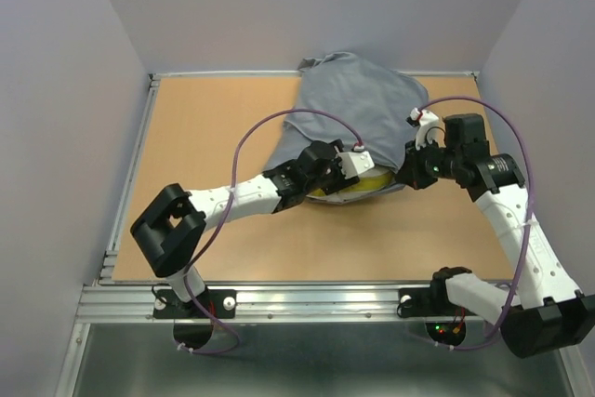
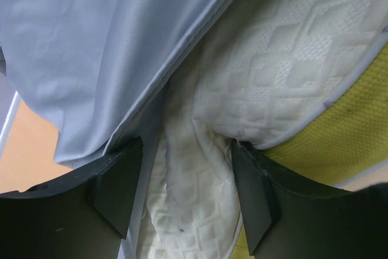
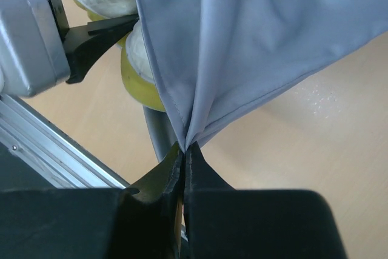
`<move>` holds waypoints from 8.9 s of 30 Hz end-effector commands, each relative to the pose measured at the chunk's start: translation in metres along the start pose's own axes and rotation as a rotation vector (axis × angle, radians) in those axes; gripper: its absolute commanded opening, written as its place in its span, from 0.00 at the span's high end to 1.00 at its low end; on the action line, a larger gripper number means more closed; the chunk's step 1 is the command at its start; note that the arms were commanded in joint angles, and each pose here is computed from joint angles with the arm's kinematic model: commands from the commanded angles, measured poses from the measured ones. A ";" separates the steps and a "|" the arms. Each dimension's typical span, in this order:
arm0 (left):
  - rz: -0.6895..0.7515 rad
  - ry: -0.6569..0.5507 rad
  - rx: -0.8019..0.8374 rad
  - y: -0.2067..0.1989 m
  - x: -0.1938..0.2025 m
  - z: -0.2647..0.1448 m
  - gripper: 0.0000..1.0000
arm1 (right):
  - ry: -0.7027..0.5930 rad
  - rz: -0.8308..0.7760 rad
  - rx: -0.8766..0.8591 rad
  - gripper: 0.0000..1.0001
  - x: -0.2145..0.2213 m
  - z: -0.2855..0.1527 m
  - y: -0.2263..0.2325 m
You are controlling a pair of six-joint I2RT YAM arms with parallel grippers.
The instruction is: Put the pillow into the pillowcase
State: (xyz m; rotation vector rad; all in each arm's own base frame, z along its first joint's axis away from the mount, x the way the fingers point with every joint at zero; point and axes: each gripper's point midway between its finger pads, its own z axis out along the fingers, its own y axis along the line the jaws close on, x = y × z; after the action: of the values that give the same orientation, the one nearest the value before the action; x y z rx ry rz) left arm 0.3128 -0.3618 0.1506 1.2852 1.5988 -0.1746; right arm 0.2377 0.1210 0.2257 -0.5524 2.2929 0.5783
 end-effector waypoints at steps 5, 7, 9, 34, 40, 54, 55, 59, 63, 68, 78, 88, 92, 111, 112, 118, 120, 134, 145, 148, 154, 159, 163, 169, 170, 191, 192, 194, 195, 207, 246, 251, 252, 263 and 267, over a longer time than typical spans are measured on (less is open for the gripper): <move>0.006 -0.237 0.013 0.038 -0.052 -0.058 0.28 | -0.086 -0.022 -0.026 0.99 -0.016 -0.012 0.011; 0.056 -0.306 0.111 0.023 -0.066 -0.077 0.27 | -0.079 -0.021 -0.028 1.00 -0.016 -0.010 0.010; 0.076 -0.337 0.163 0.014 -0.075 -0.094 0.27 | -0.077 -0.022 -0.029 0.99 -0.015 -0.009 0.010; 0.053 -0.138 -0.030 0.074 -0.025 -0.042 0.28 | -0.081 -0.019 -0.033 1.00 -0.014 -0.011 0.012; 0.071 -0.249 0.059 0.065 -0.053 -0.063 0.27 | -0.071 -0.007 -0.043 0.99 -0.012 -0.008 0.012; 0.116 -0.426 0.182 0.005 -0.140 -0.061 0.26 | -0.088 0.037 -0.078 1.00 -0.020 -0.003 0.018; 0.121 -0.434 0.196 -0.001 -0.144 -0.061 0.26 | -0.091 0.037 -0.077 0.99 -0.021 -0.003 0.018; 0.136 -0.469 0.222 -0.011 -0.156 -0.058 0.25 | -0.100 0.042 -0.076 1.00 -0.022 -0.005 0.018; 0.142 -0.468 0.212 -0.014 -0.159 -0.048 0.25 | -0.105 0.043 -0.074 1.00 -0.021 -0.005 0.019; 0.116 -0.450 0.074 0.006 -0.154 -0.026 0.27 | -0.122 0.026 -0.087 0.99 -0.018 -0.011 0.023; 0.073 -0.294 -0.091 0.046 -0.096 -0.006 0.37 | -0.144 0.023 -0.063 0.99 -0.019 -0.018 0.023; 0.029 0.033 -0.159 0.089 0.064 -0.050 0.50 | -0.195 0.018 -0.021 1.00 -0.039 -0.030 0.020; 0.010 0.131 -0.170 0.080 0.118 -0.077 0.54 | -0.214 0.015 -0.007 0.99 -0.045 -0.035 0.020; -0.260 0.218 -0.258 0.104 0.187 -0.082 0.64 | -0.241 0.033 -0.034 0.99 -0.056 -0.043 0.028; -0.254 0.183 -0.242 0.103 0.178 -0.085 0.64 | -0.238 0.034 -0.043 1.00 -0.056 -0.041 0.029; -0.094 -0.188 -0.079 0.087 0.050 -0.137 0.36 | -0.206 0.034 -0.073 0.99 -0.049 -0.033 0.030; -0.048 -0.261 -0.069 0.085 0.008 -0.150 0.30 | -0.202 0.032 -0.072 0.99 -0.047 -0.031 0.029; 0.102 -0.546 0.232 -0.016 -0.163 -0.108 0.24 | -0.229 0.056 -0.099 1.00 -0.053 -0.034 0.036; 0.105 -0.551 0.168 -0.012 -0.180 -0.065 0.30 | -0.253 0.036 -0.124 1.00 -0.048 -0.043 0.045; 0.110 -0.537 0.169 -0.014 -0.177 -0.057 0.33 | -0.256 0.032 -0.132 0.99 -0.048 -0.044 0.047; 0.121 -0.416 0.049 0.002 -0.139 -0.024 0.51 | -0.269 0.028 -0.122 1.00 -0.050 -0.049 0.047; 0.117 -0.326 -0.088 0.033 -0.100 -0.013 0.63 | -0.277 0.050 -0.110 1.00 -0.056 -0.051 0.046; 0.126 -0.259 -0.118 0.047 -0.062 -0.016 0.67 | -0.285 0.054 -0.105 1.00 -0.061 -0.053 0.046; 0.126 -0.144 -0.136 0.064 0.005 -0.029 0.68 | -0.299 0.050 -0.096 0.99 -0.065 -0.057 0.046; 0.124 -0.130 -0.137 0.066 0.013 -0.031 0.68 | -0.304 0.051 -0.092 0.99 -0.066 -0.059 0.046; -0.023 0.190 -0.124 0.087 0.179 -0.082 0.73 | -0.313 0.078 -0.029 1.00 -0.080 -0.058 0.034; -0.026 0.192 -0.127 0.087 0.181 -0.083 0.75 | -0.312 0.079 -0.031 1.00 -0.079 -0.058 0.034; -0.033 0.179 -0.116 0.085 0.179 -0.080 0.96 | -0.299 0.083 -0.046 0.99 -0.076 -0.055 0.035; -0.045 0.178 -0.117 0.087 0.177 -0.078 1.00 | -0.294 0.086 -0.054 1.00 -0.075 -0.053 0.036; -0.280 -0.293 -0.269 0.262 -0.120 -0.226 1.00 | -0.689 -0.117 0.437 0.99 -0.235 -0.157 -0.023; -0.137 -0.864 -1.326 0.413 -0.240 -0.512 1.00 | -1.243 -0.298 0.604 0.99 -0.420 -0.223 -0.037; -0.048 -0.909 -1.371 0.395 -0.258 -0.554 1.00 | -1.388 -0.345 0.593 1.00 -0.438 -0.272 -0.012; -0.043 -0.920 -1.373 0.391 -0.260 -0.559 1.00 | -1.401 -0.349 0.604 0.99 -0.435 -0.280 -0.009; -0.022 -1.104 -1.339 0.315 -0.276 -0.638 1.00 | -1.504 -0.472 0.529 0.99 -0.360 -0.374 0.065; -0.027 -1.137 -1.239 0.295 -0.284 -0.640 1.00 | -1.565 -0.483 0.581 0.99 -0.349 -0.407 0.074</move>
State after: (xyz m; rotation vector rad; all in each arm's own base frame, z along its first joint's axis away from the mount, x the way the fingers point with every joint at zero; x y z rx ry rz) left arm 0.2394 -0.0791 0.7314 0.3870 0.7270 0.0110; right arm 0.2249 0.1212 0.7195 -0.5179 0.7793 0.2747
